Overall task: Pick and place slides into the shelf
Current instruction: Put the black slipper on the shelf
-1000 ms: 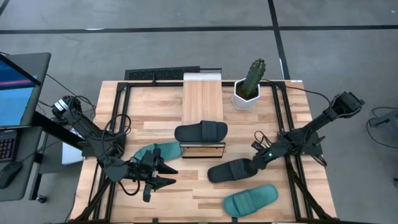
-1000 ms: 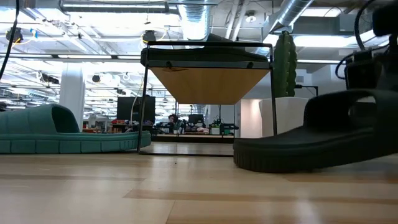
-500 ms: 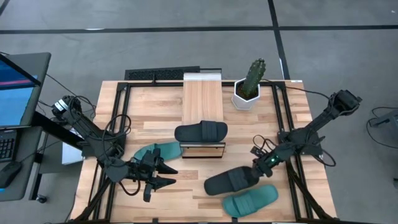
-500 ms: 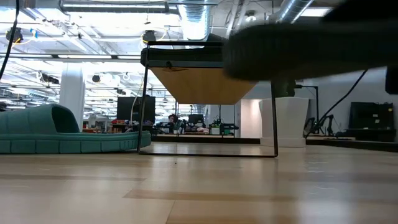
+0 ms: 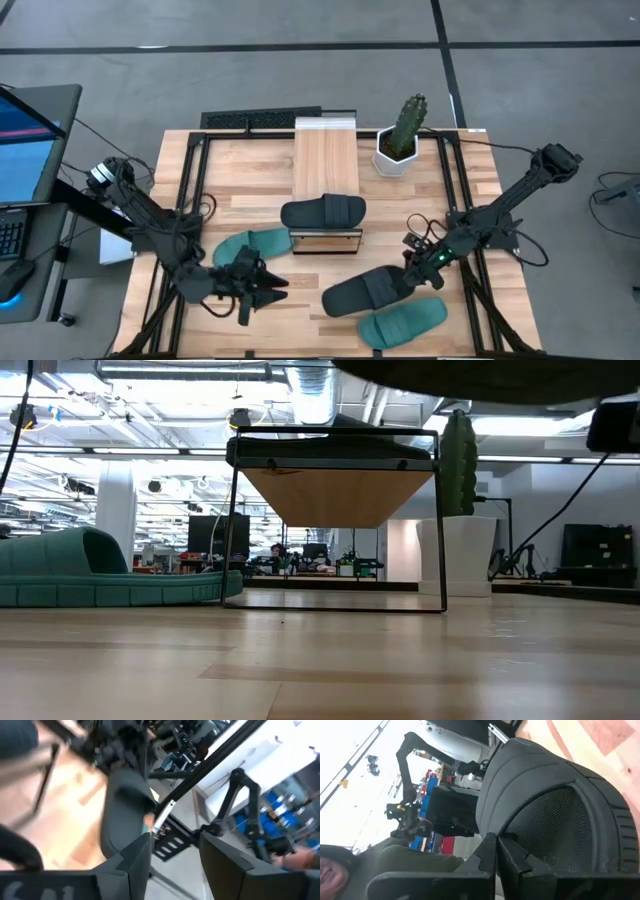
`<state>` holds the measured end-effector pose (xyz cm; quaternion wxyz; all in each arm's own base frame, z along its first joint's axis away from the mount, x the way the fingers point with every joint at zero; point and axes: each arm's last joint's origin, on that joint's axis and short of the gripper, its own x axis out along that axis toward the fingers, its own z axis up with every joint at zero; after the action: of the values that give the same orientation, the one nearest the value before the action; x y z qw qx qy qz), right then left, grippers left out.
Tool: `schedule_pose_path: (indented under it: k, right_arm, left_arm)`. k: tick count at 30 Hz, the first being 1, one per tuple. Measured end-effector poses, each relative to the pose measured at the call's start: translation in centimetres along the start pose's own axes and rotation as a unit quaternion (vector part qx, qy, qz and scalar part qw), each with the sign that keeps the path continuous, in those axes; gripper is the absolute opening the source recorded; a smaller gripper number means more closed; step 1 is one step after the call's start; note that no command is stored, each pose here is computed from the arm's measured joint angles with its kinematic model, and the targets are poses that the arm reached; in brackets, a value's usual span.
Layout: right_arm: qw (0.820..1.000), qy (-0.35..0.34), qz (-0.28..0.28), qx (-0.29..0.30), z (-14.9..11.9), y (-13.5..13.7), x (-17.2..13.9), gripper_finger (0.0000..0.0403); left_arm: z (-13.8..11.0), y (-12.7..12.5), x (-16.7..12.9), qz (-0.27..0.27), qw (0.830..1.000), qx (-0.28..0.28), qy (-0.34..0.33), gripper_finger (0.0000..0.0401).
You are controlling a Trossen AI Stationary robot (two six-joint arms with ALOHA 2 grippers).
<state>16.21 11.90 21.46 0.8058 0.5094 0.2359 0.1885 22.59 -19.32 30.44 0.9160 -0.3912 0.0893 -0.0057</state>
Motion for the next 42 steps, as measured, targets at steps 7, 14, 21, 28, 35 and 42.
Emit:
schedule_pose_path:
  k: [7, 14, 21, 28, 35, 42]
  right_arm:
    - [0.999, -0.026, 0.0, -0.036, 0.9, 1.8, -1.1, 0.0]
    - [0.998, -0.028, 0.001, -0.058, 1.5, 3.2, -1.5, 0.0]
    - [0.997, -0.025, 0.015, -0.067, 1.5, 4.2, -1.5, 0.0]
    - [0.997, -0.025, 0.016, -0.068, 1.1, 4.5, -1.6, 0.0]
    - [0.997, -0.028, 0.017, -0.068, 0.8, 4.6, -1.6, 0.0]
    - [0.997, -0.031, 0.02, -0.068, 0.8, 4.7, -1.6, 0.0]
  left_arm:
    - [-3.3, 0.8, 2.8, 0.01, 0.995, -0.103, 0.003, 0.0166]
    - [-4.3, 1.1, 5.1, -0.028, 0.985, -0.17, -0.029, 0.0184]
    - [-4.5, 1.3, 5.5, -0.025, 0.982, -0.182, -0.032, 0.0192]
    - [-4.4, 1.6, 5.7, -0.022, 0.983, -0.178, -0.027, 0.0193]
    - [-4.0, 2.1, 6.1, -0.016, 0.984, -0.174, -0.021, 0.0193]
    - [-3.7, 2.7, 6.6, -0.005, 0.986, -0.165, -0.009, 0.0193]
